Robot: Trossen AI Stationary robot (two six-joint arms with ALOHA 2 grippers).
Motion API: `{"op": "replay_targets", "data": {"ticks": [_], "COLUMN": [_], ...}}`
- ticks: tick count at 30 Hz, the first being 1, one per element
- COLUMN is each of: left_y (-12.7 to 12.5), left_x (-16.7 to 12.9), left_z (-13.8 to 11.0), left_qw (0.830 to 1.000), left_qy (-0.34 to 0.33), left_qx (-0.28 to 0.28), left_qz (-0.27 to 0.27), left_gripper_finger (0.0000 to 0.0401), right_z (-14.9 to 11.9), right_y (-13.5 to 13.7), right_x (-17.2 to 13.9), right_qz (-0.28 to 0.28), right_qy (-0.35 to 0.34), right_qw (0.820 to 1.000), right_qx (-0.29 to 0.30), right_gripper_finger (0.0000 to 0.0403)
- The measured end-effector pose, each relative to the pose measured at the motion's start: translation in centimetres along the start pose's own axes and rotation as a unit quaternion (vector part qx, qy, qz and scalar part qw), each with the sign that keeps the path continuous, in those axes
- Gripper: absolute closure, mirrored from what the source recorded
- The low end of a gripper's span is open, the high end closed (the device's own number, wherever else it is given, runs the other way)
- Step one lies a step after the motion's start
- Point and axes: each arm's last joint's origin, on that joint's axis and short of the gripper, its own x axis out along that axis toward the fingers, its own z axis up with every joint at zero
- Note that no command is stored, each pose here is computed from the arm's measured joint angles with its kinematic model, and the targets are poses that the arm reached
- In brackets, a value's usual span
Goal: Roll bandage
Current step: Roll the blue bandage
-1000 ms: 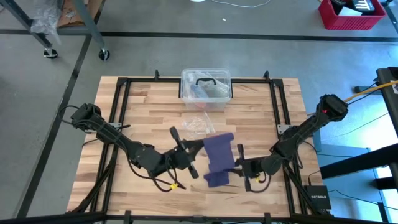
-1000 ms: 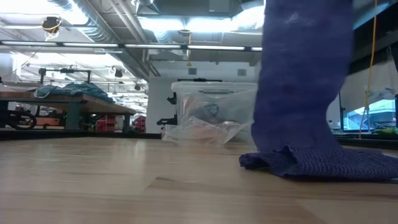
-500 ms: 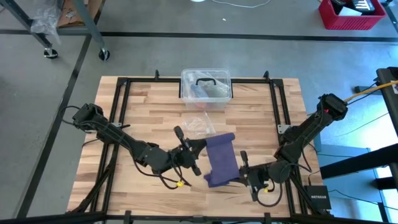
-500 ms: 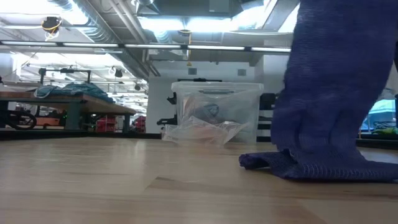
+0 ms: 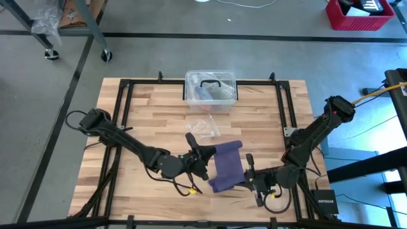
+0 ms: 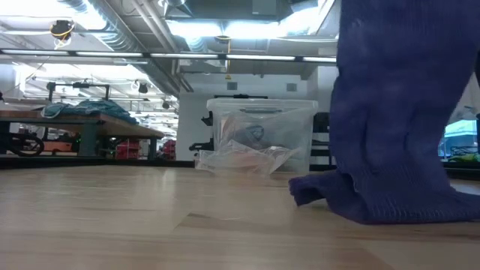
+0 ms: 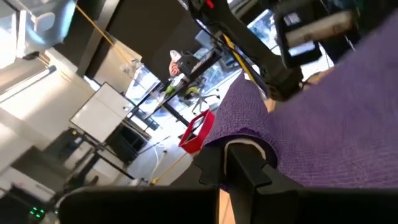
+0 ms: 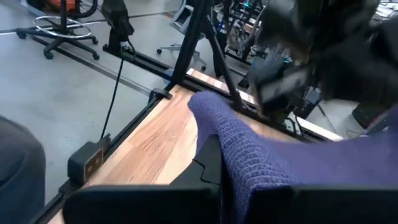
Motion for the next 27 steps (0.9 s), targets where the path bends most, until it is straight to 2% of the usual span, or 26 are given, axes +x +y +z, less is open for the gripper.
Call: {"op": "replay_targets", "data": {"ticks": [7, 12, 17, 23, 27], "left_y": [-1.5, -1.7, -1.7, -1.4, -1.3], "left_x": [1.1, 2.1, 2.7, 3.2, 3.3], "left_z": [-1.0, -1.6, -2.0, -2.2, -2.2], "left_qw": [1.000, 0.998, 0.991, 0.988, 0.988], "left_qy": [0.002, -0.006, -0.016, -0.011, -0.010], "left_qx": [0.008, -0.049, -0.099, -0.131, -0.135], "left_qz": [-0.017, -0.045, -0.084, -0.078, -0.076], "left_gripper_finger": [0.0401, 0.0401, 0.0401, 0.0401, 0.0401], "right_z": [3.0, 5.5, 7.8, 8.0, 7.0], "right_y": [-0.5, -2.2, -5.4, -9.4, -10.8], "right_x": [-0.3, -0.6, -1.6, -2.5, -2.0], "right_qz": [-0.041, -0.069, -0.108, -0.154, -0.146], "right_qy": [0.007, 0.027, 0.012, 0.010, 0.034], "right_qw": [0.999, 0.997, 0.994, 0.986, 0.986], "right_qx": [-0.015, -0.024, 0.005, 0.057, 0.079], "right_gripper_finger": [0.0398, 0.0398, 0.0398, 0.0398, 0.0398]}}
